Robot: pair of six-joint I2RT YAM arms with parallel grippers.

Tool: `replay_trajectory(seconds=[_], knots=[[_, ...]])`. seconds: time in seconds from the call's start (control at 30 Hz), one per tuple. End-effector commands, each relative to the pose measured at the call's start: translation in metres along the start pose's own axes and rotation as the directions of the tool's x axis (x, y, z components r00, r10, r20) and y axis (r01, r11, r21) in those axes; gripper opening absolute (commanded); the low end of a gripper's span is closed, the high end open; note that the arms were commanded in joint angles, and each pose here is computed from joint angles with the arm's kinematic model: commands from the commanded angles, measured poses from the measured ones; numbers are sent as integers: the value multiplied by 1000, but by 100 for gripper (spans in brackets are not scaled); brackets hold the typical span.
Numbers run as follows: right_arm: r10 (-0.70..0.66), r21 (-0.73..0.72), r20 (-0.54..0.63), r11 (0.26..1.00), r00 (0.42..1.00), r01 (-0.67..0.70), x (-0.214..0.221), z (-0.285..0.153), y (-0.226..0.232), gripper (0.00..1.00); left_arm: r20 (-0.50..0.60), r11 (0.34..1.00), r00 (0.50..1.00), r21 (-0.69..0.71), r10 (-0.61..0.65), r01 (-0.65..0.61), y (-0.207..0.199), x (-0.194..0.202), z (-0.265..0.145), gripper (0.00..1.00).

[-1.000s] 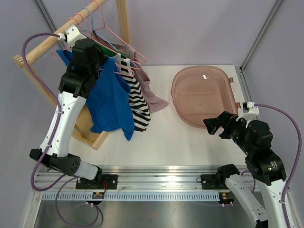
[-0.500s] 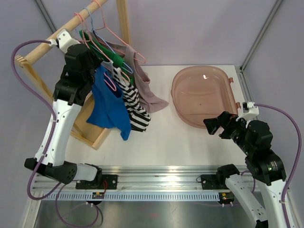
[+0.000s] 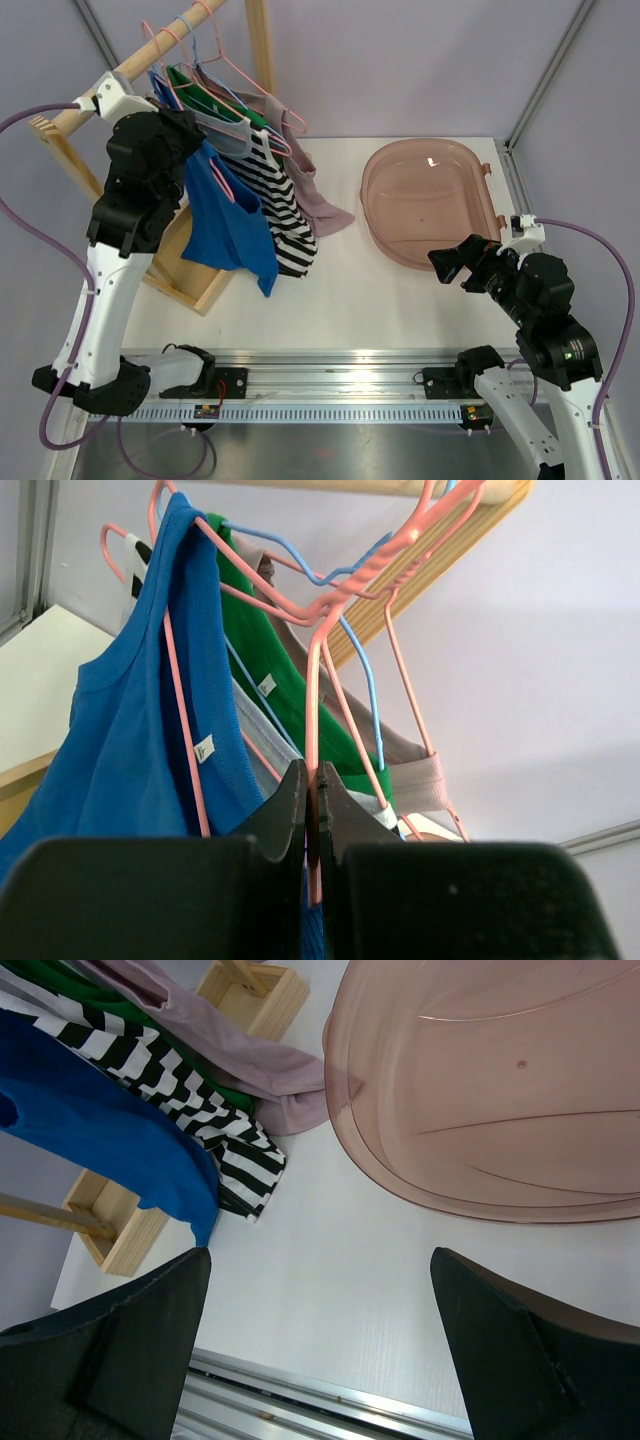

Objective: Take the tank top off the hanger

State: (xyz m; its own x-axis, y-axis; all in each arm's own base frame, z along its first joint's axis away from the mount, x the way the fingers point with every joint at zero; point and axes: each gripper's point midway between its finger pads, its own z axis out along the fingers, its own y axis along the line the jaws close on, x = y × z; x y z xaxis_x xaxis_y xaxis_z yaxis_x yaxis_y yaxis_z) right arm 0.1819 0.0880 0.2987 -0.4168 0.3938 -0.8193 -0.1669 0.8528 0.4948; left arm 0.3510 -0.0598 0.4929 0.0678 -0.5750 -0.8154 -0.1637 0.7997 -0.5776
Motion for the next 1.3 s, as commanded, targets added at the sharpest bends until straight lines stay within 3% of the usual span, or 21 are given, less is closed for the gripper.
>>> replay_trajectory(seconds=[0.0, 0.23, 0.5, 0.73, 0.83, 0.97, 1.03, 1.13, 1.17, 1.27], knots=[[-6, -46, 29, 999, 1000, 7, -12, -5, 13, 100, 122, 991, 987, 87, -109, 98, -14, -45, -24, 0], [-3, -49, 40, 999, 999, 5, -14, -5, 14, 99, 45, 977, 990, 171, -136, 126, -3, -28, -60, 0], [-23, -86, 56, 996, 998, 28, -22, -3, 22, 100, -189, 943, 980, 308, -65, 122, 17, 31, -121, 0], [-89, -308, 20, 947, 996, 91, -17, -1, 61, 99, -323, 917, 944, 393, 64, 72, 54, 73, -182, 0], [-73, -470, -41, 882, 997, 45, -9, 2, 88, 100, -460, 872, 872, 481, 165, 89, 56, 107, -212, 0], [43, -508, -205, 849, 978, -143, 12, 34, 95, 99, -630, 766, 714, 608, 306, 208, 59, 161, -258, 0], [61, -510, -219, 844, 974, -168, 19, 46, 94, 100, -678, 741, 654, 619, 335, 262, 64, 183, -268, 0], [52, -548, -216, 820, 975, -165, 29, 54, 108, 99, -700, 722, 625, 623, 345, 300, 68, 196, -274, 0], [49, -546, -248, 818, 968, -181, 41, 60, 110, 100, -732, 719, 584, 610, 351, 333, 72, 208, -277, 0], [-3, -558, -275, 815, 961, -157, 70, 73, 132, 99, -754, 659, 552, 622, 357, 423, 63, 216, -283, 0]])
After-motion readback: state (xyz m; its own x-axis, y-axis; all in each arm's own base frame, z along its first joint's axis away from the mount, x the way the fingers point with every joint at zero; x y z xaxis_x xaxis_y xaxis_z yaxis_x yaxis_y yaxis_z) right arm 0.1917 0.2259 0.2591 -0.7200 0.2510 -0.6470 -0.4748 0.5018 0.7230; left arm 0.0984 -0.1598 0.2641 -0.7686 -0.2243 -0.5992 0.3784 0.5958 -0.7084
